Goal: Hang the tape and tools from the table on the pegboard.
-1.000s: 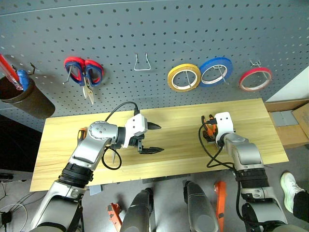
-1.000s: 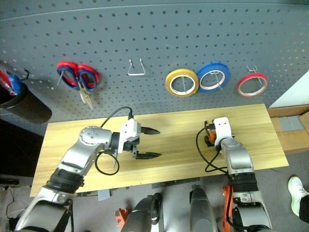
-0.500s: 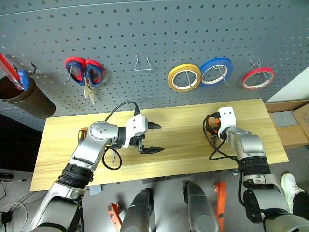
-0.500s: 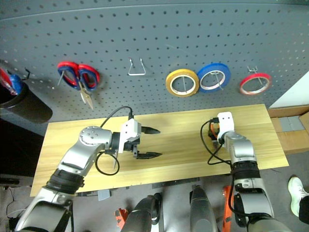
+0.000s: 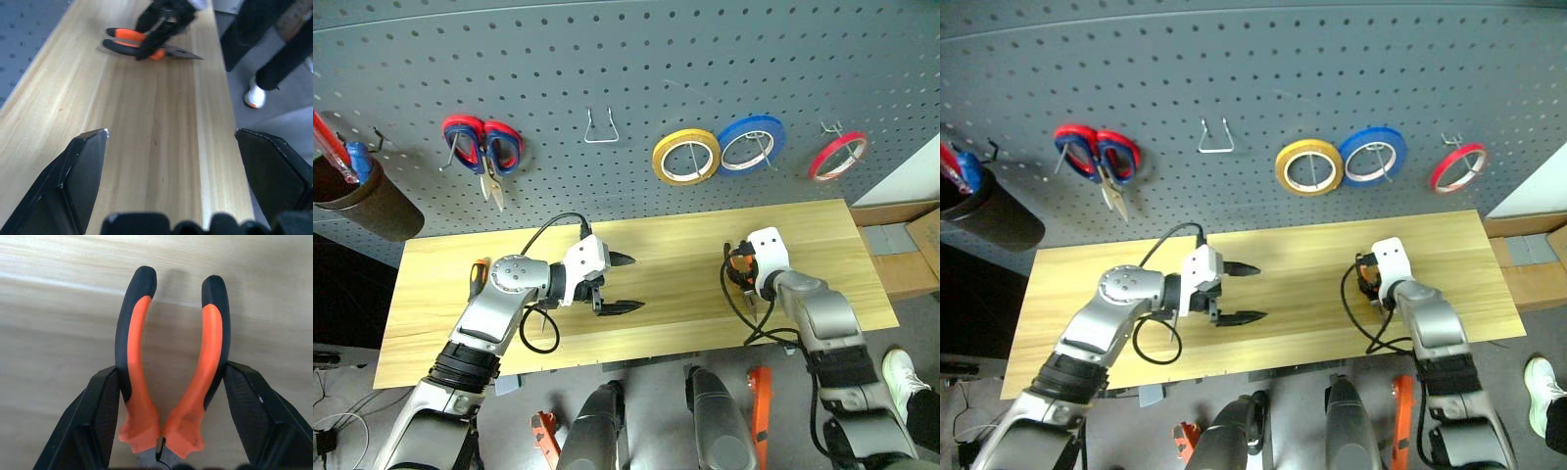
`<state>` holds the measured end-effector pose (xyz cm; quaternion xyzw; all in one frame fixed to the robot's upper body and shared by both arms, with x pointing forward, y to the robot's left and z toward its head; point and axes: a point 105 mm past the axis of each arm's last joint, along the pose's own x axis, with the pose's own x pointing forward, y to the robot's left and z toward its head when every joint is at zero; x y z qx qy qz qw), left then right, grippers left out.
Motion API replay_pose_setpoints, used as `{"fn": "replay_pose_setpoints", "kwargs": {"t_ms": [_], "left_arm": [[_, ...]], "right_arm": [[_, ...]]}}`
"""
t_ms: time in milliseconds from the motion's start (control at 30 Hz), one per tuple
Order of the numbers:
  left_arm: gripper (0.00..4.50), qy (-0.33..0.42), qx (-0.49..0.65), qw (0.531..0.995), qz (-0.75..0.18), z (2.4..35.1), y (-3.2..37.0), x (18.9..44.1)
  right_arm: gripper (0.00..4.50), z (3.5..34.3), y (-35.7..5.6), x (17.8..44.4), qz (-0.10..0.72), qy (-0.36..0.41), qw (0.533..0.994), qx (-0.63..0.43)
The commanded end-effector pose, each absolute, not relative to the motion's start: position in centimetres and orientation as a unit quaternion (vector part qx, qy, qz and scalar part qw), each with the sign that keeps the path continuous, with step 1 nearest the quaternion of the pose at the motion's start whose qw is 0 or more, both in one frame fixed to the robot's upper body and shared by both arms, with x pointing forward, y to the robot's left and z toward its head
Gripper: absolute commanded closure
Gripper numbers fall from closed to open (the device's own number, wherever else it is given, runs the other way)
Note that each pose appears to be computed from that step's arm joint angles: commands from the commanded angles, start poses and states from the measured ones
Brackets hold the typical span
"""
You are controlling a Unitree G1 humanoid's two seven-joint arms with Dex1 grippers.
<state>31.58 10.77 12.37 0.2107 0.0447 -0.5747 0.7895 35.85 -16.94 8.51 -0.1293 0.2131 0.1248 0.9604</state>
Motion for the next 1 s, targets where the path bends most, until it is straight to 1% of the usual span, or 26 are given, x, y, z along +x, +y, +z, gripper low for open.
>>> {"fn": "replay_pose_setpoints", "kwargs": {"t_ms": [33,133,200,267,367,433,500,600,733,867,1000], "left_arm": [[0.00,0.014,0.188,0.817,-0.545,13.9,11.4,31.6],[0.00,-0.005,0.164,0.852,-0.496,14.6,12.8,31.7],[0.00,-0.016,0.150,0.867,-0.475,15.0,13.4,31.7],[0.00,-0.031,0.139,0.883,-0.447,15.4,14.3,31.4],[0.00,-0.056,0.119,0.904,-0.408,16.0,15.5,31.3],[0.00,-0.082,0.107,0.916,-0.379,16.6,16.3,31.1],[0.00,-0.096,0.102,0.920,-0.365,16.9,16.7,30.9],[0.00,-0.106,0.095,0.923,-0.358,17.3,17.1,30.4],[0.00,-0.116,0.090,0.924,-0.352,17.8,17.5,30.1],[0.00,-0.127,0.088,0.927,-0.343,18.5,17.8,29.9],[0.00,-0.137,0.079,0.934,-0.319,19.3,18.5,29.9]], "right_arm": [[1.77,13.3,-13.9,33.6,0.175,0.111,0.971,-0.121],[1.77,15.9,-10.9,30.6,0.206,0.053,0.973,-0.089],[1.77,17.0,-9.9,29.5,0.212,0.027,0.973,-0.085],[1.77,19.5,-7.6,28.2,0.235,-0.029,0.969,-0.068],[1.77,22.2,-5.5,27.1,0.260,-0.086,0.961,-0.051],[1.77,24.2,-4.8,27.2,0.271,-0.125,0.953,-0.044],[1.77,25.5,-4.6,27.5,0.275,-0.150,0.949,-0.042],[1.77,27.8,-4.1,28.7,0.277,-0.200,0.938,-0.065],[1.77,31.0,-2.9,30.0,0.285,-0.258,0.921,-0.057],[1.77,33.9,-0.5,30.9,0.309,-0.311,0.897,-0.049],[1.77,36.1,1.8,31.1,0.332,-0.347,0.876,-0.027]]}}
